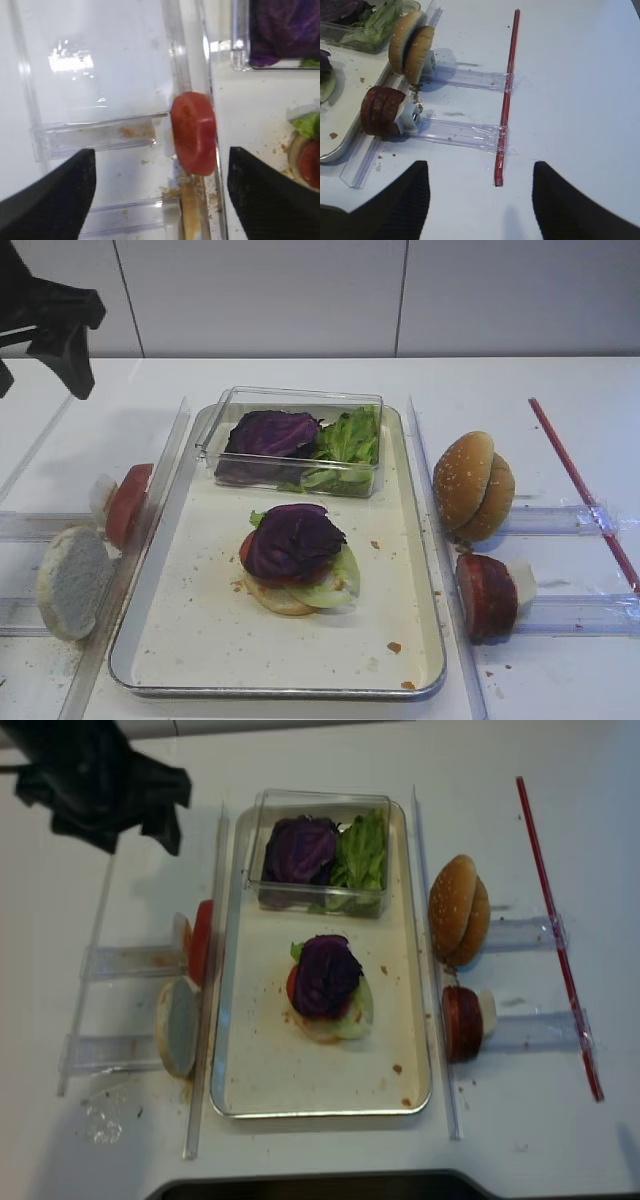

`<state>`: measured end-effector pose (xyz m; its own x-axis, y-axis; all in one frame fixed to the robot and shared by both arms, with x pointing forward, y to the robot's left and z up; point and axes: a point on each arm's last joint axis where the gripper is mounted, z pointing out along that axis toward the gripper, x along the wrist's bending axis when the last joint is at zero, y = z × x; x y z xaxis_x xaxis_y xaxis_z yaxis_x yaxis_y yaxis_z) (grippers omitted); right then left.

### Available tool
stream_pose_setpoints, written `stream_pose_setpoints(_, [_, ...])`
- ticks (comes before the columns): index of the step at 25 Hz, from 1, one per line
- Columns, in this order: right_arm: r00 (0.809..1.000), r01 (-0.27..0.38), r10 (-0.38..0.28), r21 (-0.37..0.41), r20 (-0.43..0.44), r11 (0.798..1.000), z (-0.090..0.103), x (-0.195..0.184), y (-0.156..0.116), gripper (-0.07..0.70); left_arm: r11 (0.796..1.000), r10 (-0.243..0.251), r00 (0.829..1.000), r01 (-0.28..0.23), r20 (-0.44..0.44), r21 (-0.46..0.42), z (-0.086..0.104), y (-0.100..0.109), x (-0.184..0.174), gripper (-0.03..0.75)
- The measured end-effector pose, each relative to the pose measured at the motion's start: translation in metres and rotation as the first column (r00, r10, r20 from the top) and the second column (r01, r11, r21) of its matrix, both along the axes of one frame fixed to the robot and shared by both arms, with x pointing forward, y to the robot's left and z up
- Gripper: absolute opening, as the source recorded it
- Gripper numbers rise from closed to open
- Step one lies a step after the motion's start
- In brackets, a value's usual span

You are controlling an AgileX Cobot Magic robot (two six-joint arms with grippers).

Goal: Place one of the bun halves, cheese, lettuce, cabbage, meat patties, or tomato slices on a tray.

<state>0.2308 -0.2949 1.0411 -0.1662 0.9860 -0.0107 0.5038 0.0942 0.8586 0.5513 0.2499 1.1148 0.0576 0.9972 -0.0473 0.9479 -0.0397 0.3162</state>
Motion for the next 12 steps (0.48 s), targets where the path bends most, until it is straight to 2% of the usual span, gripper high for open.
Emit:
stream_pose_setpoints(5, [1.000, 0.000, 0.000, 0.000, 0.000, 1.000, 0.000, 0.000, 0.000, 0.453, 0.999, 0.030, 1.000, -0.030, 0.005, 0.012, 0.003, 0.018, -0.012, 0.494])
stream_pose_setpoints(12, [1.000, 0.000, 0.000, 0.000, 0.000, 1.000, 0.000, 0.000, 0.000, 0.453, 0.999, 0.019, 0.999, -0.020, 0.036, 0.031, 0.012, 0.022, -0.025, 0.493])
